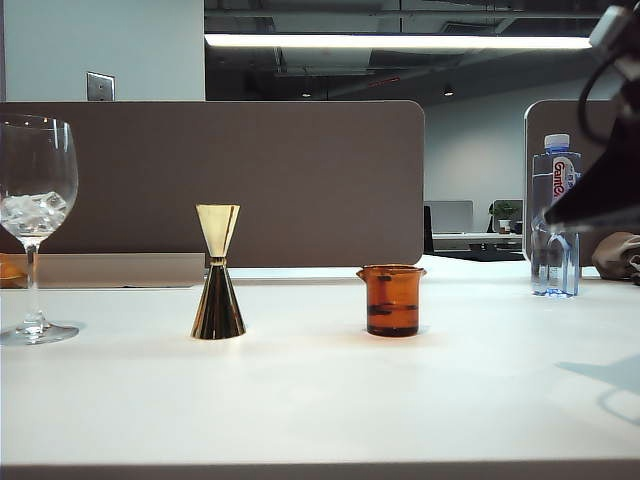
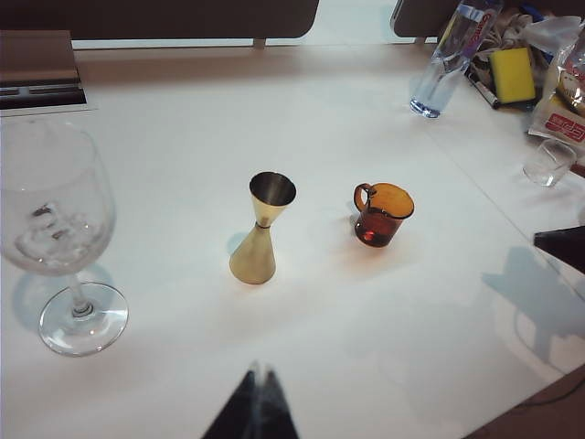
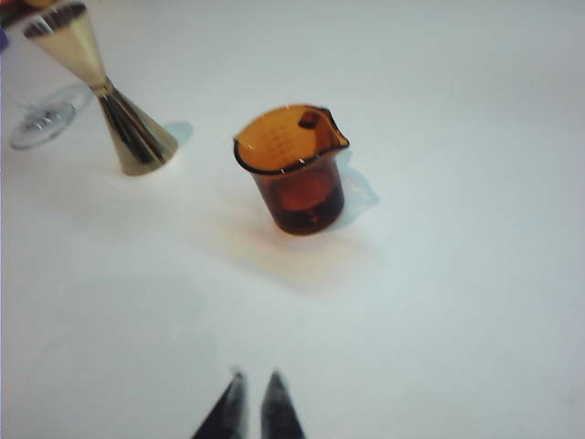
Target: Pick up the small amber measuring cup and pour the water in it into the jigger, then pick up the jigger and pour the water in it into the wine glass.
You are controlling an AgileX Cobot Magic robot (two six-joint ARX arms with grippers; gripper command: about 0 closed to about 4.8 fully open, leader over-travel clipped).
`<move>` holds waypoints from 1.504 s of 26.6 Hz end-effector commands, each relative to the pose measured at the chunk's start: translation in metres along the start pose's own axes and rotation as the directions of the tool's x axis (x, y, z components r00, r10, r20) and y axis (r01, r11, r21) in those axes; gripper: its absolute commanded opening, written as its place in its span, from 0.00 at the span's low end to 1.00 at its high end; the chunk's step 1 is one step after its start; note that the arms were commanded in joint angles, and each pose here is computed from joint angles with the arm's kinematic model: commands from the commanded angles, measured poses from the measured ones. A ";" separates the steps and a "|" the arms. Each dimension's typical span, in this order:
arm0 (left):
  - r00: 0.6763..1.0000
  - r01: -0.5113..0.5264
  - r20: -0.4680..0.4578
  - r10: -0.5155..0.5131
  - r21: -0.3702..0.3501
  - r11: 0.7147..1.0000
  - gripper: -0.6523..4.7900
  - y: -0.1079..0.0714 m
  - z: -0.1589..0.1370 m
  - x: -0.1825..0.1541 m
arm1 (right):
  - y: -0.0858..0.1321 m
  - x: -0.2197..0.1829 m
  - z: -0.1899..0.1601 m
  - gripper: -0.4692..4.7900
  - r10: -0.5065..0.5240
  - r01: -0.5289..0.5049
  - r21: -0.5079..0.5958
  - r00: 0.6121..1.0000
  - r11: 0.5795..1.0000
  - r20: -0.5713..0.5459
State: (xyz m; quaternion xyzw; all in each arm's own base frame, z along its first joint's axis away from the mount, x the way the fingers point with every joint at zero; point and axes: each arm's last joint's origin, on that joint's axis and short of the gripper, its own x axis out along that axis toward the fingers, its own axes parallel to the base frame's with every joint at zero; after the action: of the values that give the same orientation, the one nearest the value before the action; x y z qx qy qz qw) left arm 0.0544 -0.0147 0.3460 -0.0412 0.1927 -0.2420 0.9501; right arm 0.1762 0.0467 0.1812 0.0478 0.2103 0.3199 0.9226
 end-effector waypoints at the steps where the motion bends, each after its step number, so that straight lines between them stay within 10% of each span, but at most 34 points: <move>1: 1.000 0.000 0.014 0.000 0.008 1.000 0.12 0.000 0.002 -0.001 | -0.006 0.013 0.002 0.15 0.007 -0.007 -0.010 0.999 1.000 0.042; 40: 1.000 0.000 0.014 0.000 0.007 1.000 0.12 0.000 0.002 -0.001 | -0.024 0.087 0.007 0.43 0.078 -0.071 -0.083 0.993 0.994 0.084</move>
State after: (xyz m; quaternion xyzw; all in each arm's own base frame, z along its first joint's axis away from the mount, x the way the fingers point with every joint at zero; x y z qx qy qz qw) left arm 0.0543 -0.0147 0.3460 -0.0413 0.1925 -0.2420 0.9501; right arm 0.2524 0.0814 0.1491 0.0371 0.1611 0.3746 0.9124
